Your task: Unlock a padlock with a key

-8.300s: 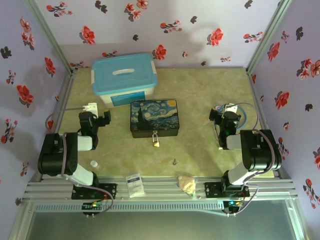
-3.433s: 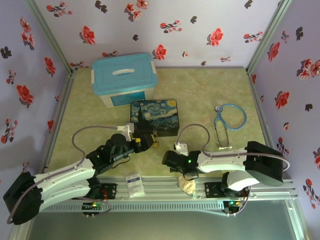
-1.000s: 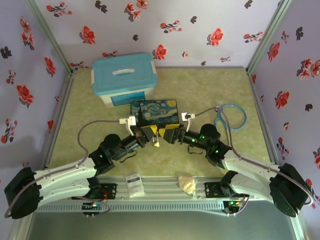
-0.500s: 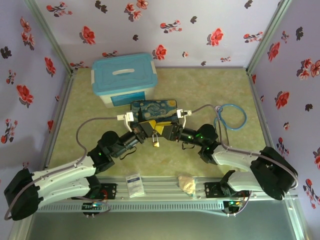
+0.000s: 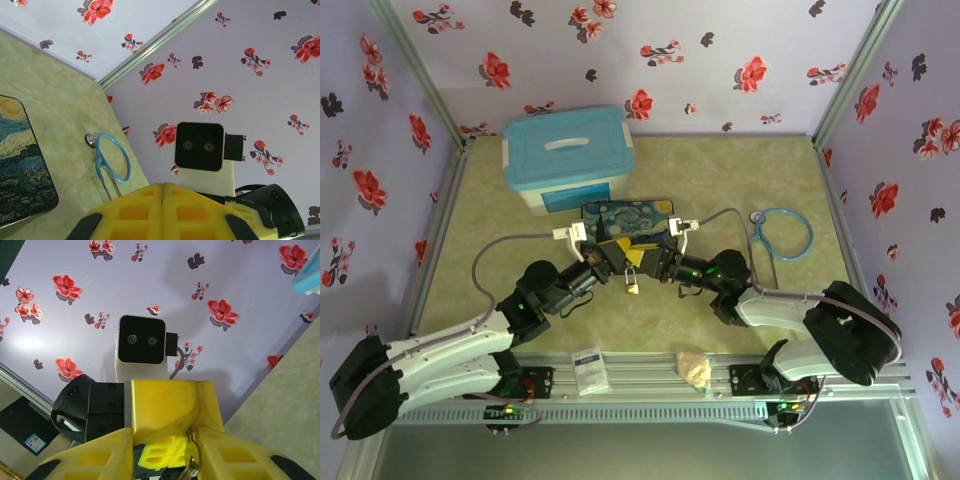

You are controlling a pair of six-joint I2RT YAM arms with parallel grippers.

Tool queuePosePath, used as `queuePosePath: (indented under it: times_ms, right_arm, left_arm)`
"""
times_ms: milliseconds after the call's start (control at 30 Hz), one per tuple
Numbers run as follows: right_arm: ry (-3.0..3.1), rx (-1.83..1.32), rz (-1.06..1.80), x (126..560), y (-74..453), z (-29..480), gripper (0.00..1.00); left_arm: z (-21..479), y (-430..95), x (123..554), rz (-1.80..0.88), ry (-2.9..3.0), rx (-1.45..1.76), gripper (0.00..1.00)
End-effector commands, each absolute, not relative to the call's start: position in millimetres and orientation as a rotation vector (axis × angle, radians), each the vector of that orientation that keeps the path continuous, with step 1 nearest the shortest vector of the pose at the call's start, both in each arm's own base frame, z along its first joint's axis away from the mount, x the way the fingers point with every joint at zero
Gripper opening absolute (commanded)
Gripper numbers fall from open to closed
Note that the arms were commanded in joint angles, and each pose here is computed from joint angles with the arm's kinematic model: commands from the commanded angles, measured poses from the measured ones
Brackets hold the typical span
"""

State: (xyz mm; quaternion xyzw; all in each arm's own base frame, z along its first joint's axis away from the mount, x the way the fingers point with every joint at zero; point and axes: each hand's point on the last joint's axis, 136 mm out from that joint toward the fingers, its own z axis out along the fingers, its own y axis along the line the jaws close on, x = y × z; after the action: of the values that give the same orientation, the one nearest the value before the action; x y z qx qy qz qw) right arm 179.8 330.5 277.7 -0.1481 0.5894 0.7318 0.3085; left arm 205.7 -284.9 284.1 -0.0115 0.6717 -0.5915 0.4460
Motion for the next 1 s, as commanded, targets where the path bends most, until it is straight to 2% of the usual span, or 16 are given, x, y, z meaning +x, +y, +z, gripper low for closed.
queuePosePath:
  times_ms: [0,233,367,433,633,700,767,967]
  right_arm:
    - [1.498,-0.417,1.946,173.0,328.3,287.4,0.31]
    - [1.496,-0.414,1.939,175.1,329.3,287.5,0.15]
    - [1.504,-0.415,1.937,175.8,330.2,285.3,0.17]
    - [1.516,-0.404,1.935,177.3,330.2,282.6,0.27]
    - [1.510,-0.405,1.933,176.1,328.9,282.8,0.23]
    - [1.502,-0.407,1.931,175.6,328.3,284.6,0.20]
    - [1.499,-0.405,1.928,176.3,328.3,285.3,0.09]
    - [1.500,-0.387,1.914,179.0,326.1,283.5,0.00]
  left_arm:
    - [309.9,-280.2,207.2,-1.482,1.579,-0.039,0.00]
    - [304.3,-284.9,208.1,-1.503,1.586,-0.041,0.00]
    - [305.9,-279.6,210.3,-1.507,1.572,-0.062,0.00]
    - [308.4,-278.1,210.2,-1.499,1.569,-0.056,0.00]
    - [310.5,-278.0,209.1,-1.489,1.577,-0.043,0.00]
    - [309.4,-278.3,209.3,-1.488,1.582,-0.044,0.00]
    - [306.9,-278.3,210.0,-1.489,1.586,-0.050,0.00]
    - [301.9,-278.3,210.8,-1.496,1.589,-0.063,0.00]
